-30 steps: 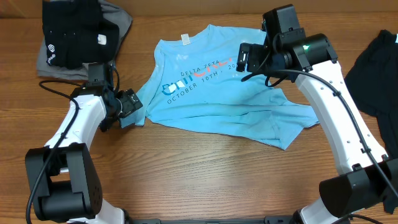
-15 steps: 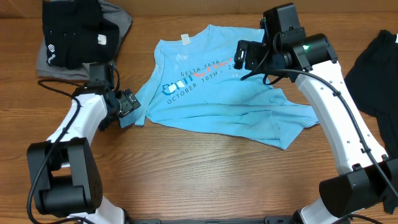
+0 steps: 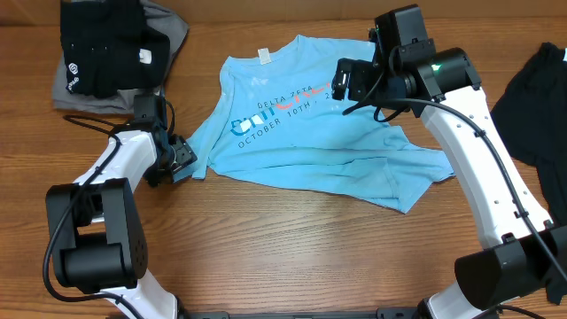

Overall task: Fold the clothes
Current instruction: 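Lower the right gripper and grasp the T-shirt's right side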

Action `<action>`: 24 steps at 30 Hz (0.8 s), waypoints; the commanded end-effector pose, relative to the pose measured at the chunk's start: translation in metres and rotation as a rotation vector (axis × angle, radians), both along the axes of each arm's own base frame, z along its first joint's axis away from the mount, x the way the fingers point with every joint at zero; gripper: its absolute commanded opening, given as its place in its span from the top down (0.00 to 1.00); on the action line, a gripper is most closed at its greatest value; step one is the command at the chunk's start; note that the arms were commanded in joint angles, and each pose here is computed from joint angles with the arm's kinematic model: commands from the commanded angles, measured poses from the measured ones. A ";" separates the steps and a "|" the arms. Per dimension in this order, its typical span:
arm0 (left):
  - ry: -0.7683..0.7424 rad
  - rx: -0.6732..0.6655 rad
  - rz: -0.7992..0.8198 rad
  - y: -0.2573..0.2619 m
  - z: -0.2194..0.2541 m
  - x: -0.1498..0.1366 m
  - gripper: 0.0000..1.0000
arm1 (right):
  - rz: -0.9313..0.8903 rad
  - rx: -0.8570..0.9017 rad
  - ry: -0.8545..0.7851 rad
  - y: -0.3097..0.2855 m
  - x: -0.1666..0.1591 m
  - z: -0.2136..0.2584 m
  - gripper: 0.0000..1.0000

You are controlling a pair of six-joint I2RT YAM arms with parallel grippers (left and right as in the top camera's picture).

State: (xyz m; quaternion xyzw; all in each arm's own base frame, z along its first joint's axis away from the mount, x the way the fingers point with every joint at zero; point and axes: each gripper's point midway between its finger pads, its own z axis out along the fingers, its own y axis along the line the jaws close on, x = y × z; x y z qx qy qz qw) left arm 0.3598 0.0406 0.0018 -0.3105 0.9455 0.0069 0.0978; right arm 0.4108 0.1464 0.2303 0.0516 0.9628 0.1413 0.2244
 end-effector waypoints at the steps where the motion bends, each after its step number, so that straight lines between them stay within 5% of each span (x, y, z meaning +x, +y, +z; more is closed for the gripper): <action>1: -0.006 0.024 -0.011 0.004 0.000 0.006 0.46 | 0.008 0.024 0.024 0.003 -0.004 -0.002 0.00; 5: 0.000 0.023 -0.012 0.004 0.000 0.005 0.72 | -0.026 -0.044 0.062 -0.011 -0.010 -0.011 0.00; 11: 0.008 0.023 -0.012 0.004 -0.001 0.003 0.76 | -0.295 -0.178 0.198 -0.071 -0.024 -0.036 0.00; 24: 0.047 0.018 -0.013 0.003 -0.002 -0.007 0.76 | -0.278 -0.068 0.413 -0.067 -0.058 -0.150 0.01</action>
